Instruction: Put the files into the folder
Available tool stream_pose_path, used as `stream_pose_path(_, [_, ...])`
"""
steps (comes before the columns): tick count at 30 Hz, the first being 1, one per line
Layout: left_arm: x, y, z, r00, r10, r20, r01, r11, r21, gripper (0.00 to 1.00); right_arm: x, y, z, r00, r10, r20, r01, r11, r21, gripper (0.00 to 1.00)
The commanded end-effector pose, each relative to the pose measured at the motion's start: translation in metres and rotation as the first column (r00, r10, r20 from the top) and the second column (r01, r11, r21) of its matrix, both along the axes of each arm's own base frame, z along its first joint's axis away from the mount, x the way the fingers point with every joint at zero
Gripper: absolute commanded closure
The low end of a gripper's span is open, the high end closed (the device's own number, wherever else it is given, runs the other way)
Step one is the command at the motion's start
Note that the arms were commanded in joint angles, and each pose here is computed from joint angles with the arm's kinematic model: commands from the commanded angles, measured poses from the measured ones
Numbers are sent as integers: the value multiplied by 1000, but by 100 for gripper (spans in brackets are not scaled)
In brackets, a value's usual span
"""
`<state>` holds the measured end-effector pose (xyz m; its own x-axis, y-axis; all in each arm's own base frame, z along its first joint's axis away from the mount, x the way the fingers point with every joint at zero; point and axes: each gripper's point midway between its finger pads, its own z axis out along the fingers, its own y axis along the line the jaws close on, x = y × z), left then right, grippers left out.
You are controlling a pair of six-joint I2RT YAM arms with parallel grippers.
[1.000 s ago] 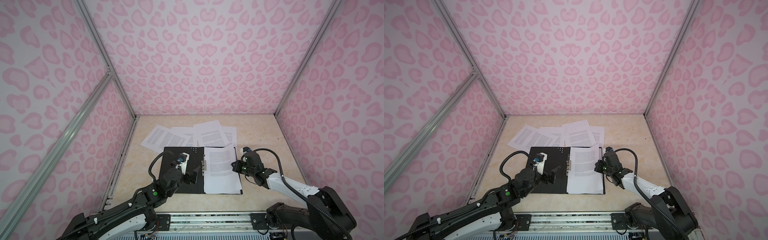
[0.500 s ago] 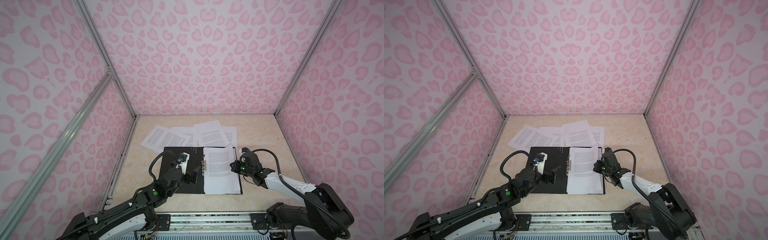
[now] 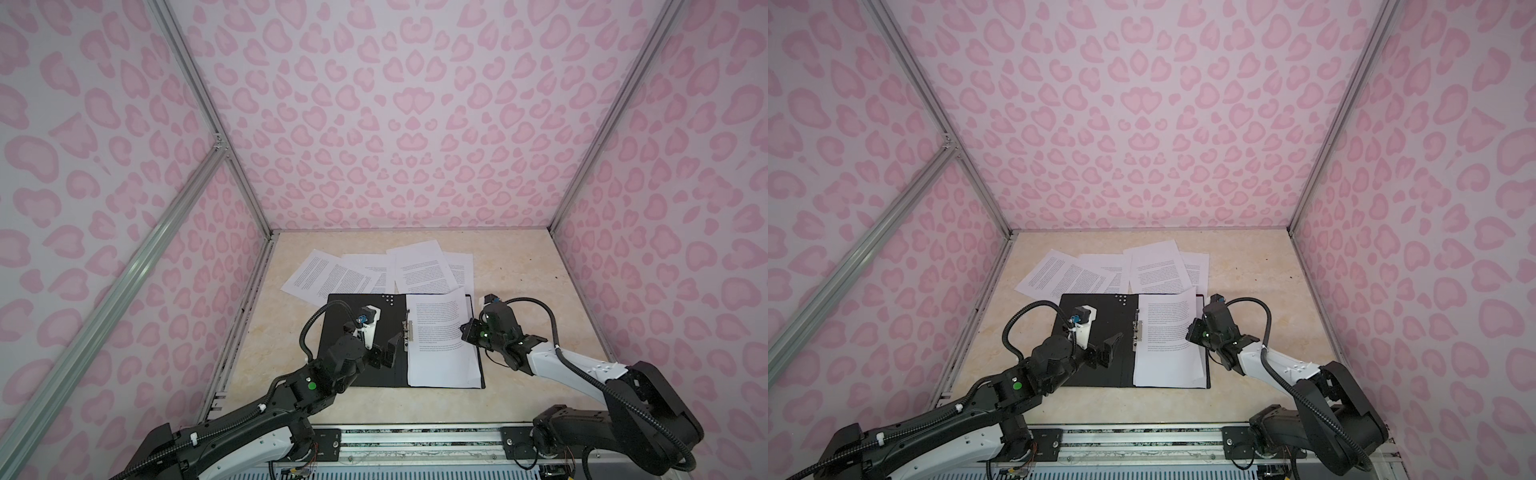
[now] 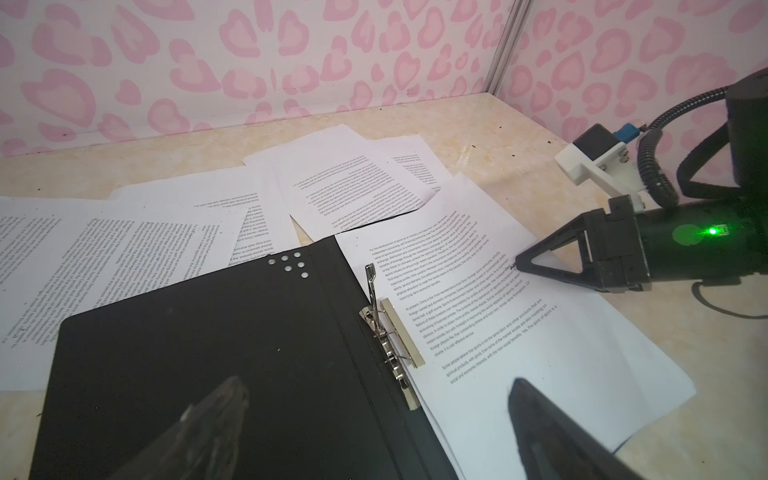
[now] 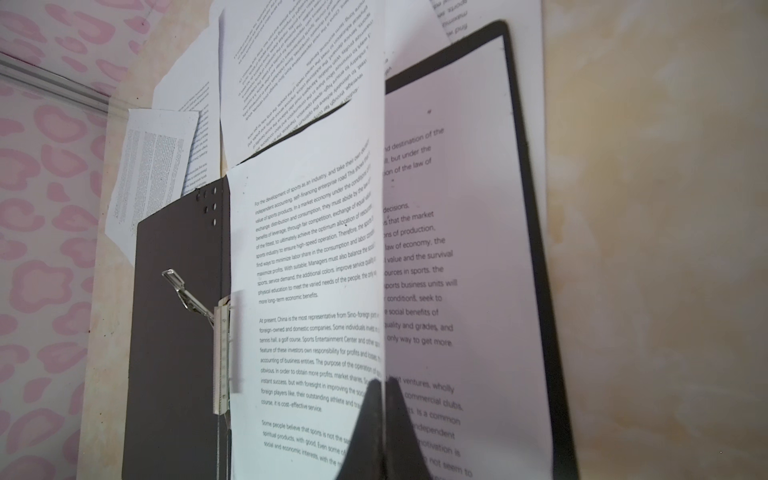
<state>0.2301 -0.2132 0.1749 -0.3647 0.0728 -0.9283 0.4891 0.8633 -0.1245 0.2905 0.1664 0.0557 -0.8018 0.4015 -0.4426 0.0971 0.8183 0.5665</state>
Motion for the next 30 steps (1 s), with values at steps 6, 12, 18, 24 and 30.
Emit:
stream_pose_path(6, [2, -3, 7, 1000, 2, 11, -1, 1000, -17, 0, 4, 7, 1, 1000, 2, 11, -3, 1000, 23, 100])
stream_pose_path(12, [2, -3, 7, 1000, 0, 10, 0, 1000, -14, 0, 3, 11, -1, 1000, 19, 5, -19, 999, 29, 100])
stream_pose_path(18, [3, -3, 6, 1000, 5, 8, -5, 1000, -8, 0, 1, 13, -3, 1000, 23, -7, -23, 999, 30, 100])
stream_pose_path(24, [4, -3, 6, 1000, 6, 6, -6, 1000, -7, 0, -1, 13, -7, 1000, 23, -20, -22, 1000, 17, 98])
stream_pose_path(30, [4, -3, 5, 1000, 7, 6, -7, 1000, -5, 0, -2, 14, -11, 999, 19, -31, -19, 1000, 21, 99])
